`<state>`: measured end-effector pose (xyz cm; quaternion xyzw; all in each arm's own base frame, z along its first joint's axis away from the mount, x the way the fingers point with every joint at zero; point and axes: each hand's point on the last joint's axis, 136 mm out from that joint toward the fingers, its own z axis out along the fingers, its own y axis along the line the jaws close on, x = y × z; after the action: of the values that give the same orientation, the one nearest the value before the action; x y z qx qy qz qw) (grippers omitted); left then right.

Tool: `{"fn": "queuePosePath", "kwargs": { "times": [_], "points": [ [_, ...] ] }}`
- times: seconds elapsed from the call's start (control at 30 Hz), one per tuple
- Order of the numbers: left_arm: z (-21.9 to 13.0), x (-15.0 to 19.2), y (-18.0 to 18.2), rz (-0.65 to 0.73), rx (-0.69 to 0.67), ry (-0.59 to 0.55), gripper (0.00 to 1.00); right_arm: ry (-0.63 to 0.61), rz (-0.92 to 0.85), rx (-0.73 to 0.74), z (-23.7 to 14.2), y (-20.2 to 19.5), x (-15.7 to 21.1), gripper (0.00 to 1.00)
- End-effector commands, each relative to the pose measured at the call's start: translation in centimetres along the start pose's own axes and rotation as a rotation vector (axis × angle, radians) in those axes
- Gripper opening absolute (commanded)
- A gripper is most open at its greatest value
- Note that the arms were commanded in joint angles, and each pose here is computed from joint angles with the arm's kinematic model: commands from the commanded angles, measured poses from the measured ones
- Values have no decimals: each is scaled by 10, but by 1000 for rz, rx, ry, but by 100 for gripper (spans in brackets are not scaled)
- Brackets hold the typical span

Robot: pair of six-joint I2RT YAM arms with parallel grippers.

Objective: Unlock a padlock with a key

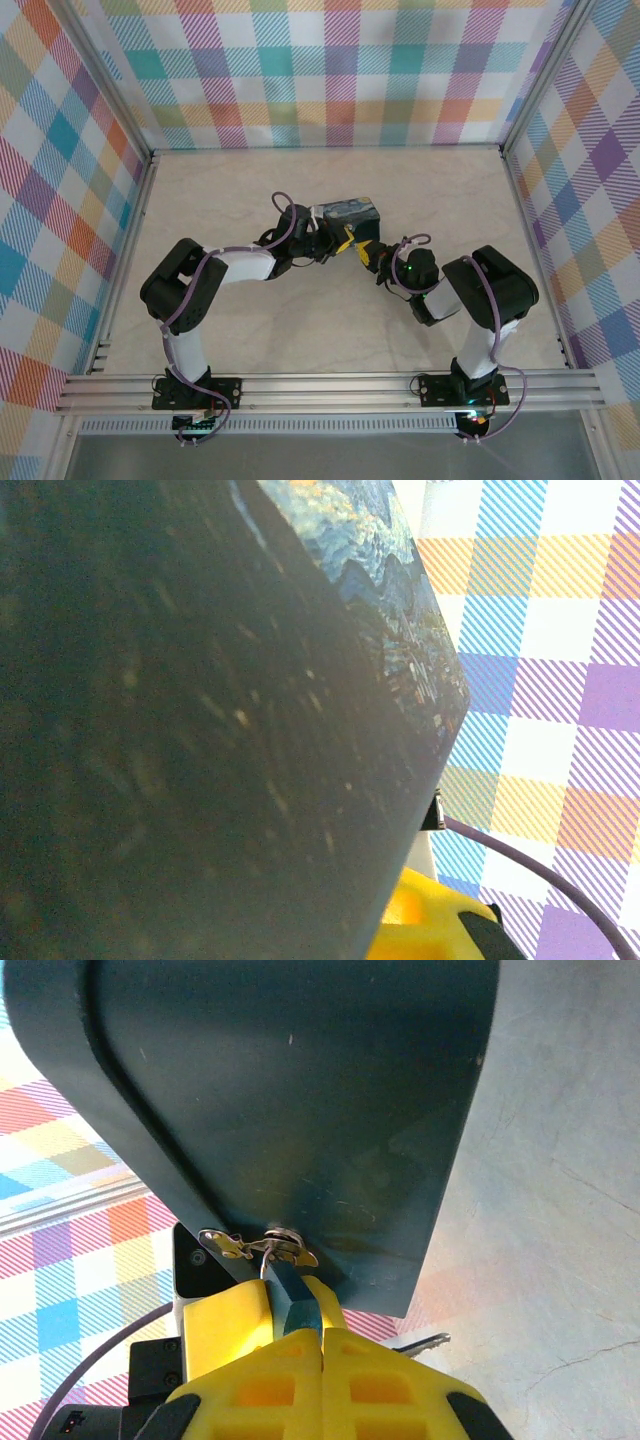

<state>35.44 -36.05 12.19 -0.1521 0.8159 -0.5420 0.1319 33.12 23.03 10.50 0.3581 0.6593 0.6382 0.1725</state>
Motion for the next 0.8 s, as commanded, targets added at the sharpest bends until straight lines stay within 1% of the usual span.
{"fn": "queuePosePath", "kwargs": {
  "times": [0.0,0.13,0.2,0.23,0.33,0.37,0.47,0.57,0.77],
  "points": [
    [1,55,-44,86,159,231,0,43,-37,-19,12,9,7,0],
    [0,54,-42,85,144,226,0,44,-39,-12,11,6,7,0],
    [0,51,-38,88,123,215,0,42,-38,0,8,2,7,2],
    [-1,49,-35,87,108,206,0,43,-39,7,6,-1,7,6],
    [-4,39,-26,88,68,169,0,38,-42,33,-4,-11,6,25],
    [-5,36,-24,90,56,158,0,40,-46,43,-8,-14,6,29],
    [-8,31,-18,101,24,139,0,43,-61,82,-20,-25,6,39],
    [-7,30,-14,101,9,138,0,60,-88,128,-31,-34,11,42],
    [-9,31,-5,101,-17,136,0,109,-181,246,-50,-47,22,43]
  ]
}}
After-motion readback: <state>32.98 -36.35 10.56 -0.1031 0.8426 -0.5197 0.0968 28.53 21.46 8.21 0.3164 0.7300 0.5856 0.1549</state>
